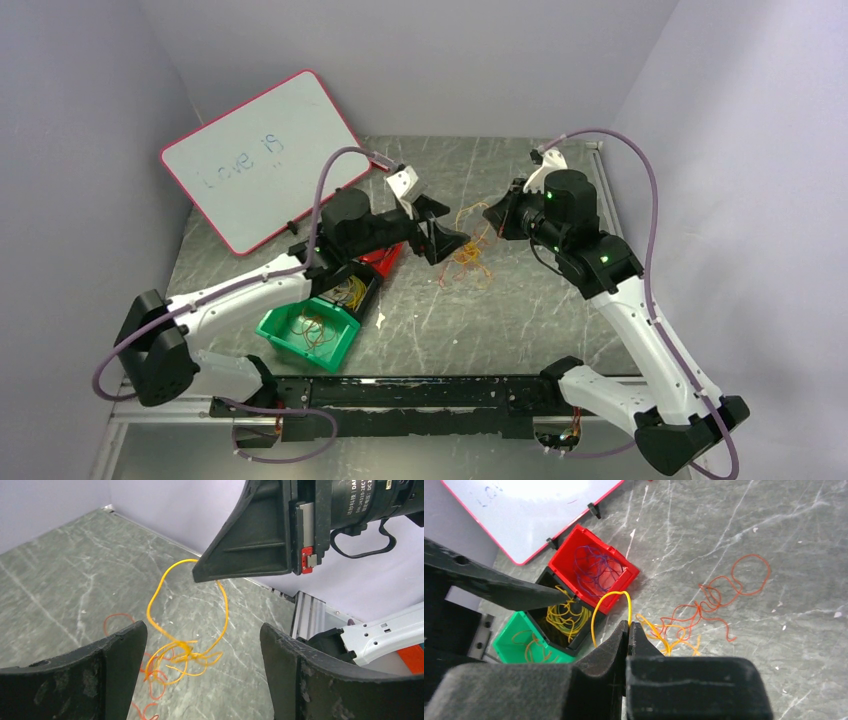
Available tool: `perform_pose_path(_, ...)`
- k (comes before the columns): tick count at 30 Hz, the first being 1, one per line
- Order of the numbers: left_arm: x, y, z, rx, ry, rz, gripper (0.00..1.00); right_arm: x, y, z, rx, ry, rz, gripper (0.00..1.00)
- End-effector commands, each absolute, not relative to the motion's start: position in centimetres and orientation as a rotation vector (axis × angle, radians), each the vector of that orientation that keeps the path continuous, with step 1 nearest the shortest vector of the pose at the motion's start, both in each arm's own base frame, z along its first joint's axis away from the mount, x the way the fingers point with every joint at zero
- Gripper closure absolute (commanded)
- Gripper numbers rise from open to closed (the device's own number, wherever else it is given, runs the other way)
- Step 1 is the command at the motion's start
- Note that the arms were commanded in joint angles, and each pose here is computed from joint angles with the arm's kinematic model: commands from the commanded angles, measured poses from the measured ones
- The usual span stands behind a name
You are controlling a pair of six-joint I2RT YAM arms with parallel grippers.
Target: Untangle the cables
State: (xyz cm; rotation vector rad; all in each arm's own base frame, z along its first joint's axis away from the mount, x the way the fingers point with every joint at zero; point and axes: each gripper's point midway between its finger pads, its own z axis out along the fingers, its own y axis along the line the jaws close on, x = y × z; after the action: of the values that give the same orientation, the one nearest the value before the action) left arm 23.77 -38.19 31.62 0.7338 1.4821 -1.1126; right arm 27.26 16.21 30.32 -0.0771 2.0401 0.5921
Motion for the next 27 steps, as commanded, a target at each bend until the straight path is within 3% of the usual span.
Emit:
perform_pose_path(1, 23.3, -40.6, 33.8, 0.763, 1.366, -1.149, 0.12, 26.6, 17.0, 32.8, -0.066, 1.983, 0.695, 1.00)
perform_pose_path(17, 24.3, -44.3, 30.5, 0.794, 1.389, -1.194, 0.13, 25.4, 17.9, 36.0, -0.087, 1.918, 0.807, 1.00)
perform_pose_path(19, 24.2, -44.6, 30.2, 0.804, 1.394, -1.201, 0.16, 25.3, 18.0, 36.5, -0.086, 1.904, 0.818, 1.00)
perform_pose_path(27, 24.1, -45.1, 26.9, 0.795, 1.471, -1.237, 0.47, 24.7, 18.2, 40.1, -0.100, 1.809, 0.872, 1.00)
